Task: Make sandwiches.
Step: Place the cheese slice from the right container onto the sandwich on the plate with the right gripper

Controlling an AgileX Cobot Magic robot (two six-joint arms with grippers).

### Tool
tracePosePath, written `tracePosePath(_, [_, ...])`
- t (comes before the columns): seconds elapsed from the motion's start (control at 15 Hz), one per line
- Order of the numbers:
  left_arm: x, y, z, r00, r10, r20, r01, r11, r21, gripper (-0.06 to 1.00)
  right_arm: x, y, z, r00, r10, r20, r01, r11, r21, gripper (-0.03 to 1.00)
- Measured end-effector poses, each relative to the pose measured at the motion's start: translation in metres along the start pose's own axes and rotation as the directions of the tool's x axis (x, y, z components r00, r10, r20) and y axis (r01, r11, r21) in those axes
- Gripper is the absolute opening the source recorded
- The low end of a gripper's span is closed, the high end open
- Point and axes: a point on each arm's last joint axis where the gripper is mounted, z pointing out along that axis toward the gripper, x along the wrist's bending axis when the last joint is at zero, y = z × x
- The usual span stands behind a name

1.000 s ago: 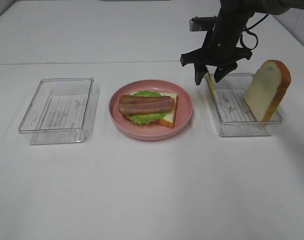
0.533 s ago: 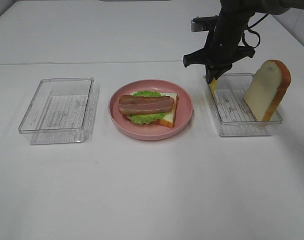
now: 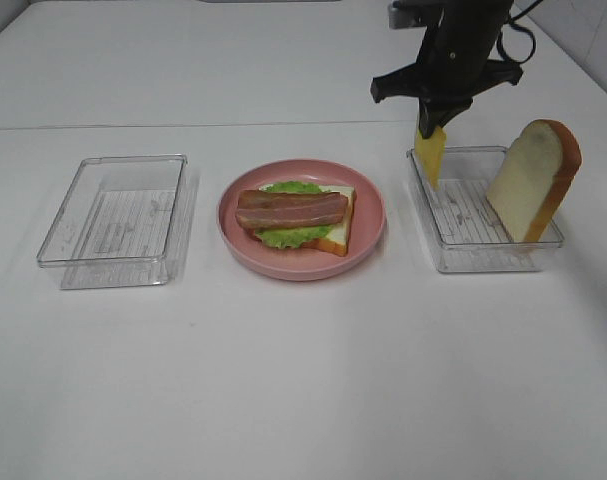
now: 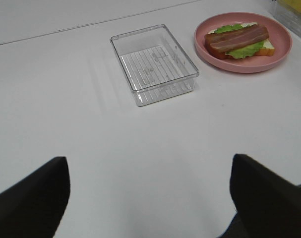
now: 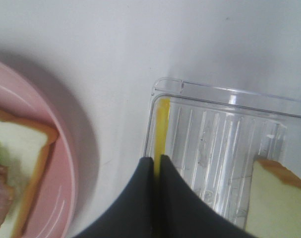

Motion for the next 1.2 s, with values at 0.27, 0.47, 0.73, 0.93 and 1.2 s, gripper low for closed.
tracePosePath(0.27, [0.000,0.000,0.000,1.000,0.000,0.000,0.000,1.000,0.000,0.83,0.014,-0.003,-0.069,0.976,-0.025,-0.217,0.011,0.998,-0.070,0.00])
tracePosePath(0.47, [0.000,0.000,0.000,1.000,0.000,0.000,0.000,1.000,0.000,0.83,0.043,-0.008,-0.078,0.852,-0.065,-0.519,0.042,0.998,-0.055,0.00])
tracePosePath(0.73, [0.000,0.000,0.000,1.000,0.000,0.000,0.000,1.000,0.000,0.83,0.071,-0.022,-0.052,0.732,-0.007,-0.682,0.000,1.000,-0.009,0.00])
tracePosePath(0.93, [0.000,0.000,0.000,1.000,0.000,0.000,0.000,1.000,0.000,0.83,0.077,-0.026,-0.015,0.699,0.100,-0.708,-0.083,0.995,0.059,0.00])
tracePosePath(1.2, [0.000,0.000,0.000,1.000,0.000,0.000,0.000,1.000,0.000,0.83,0.086,-0.024,0.026,0.611,0.223,-0.760,-0.177,0.974,0.143,0.00])
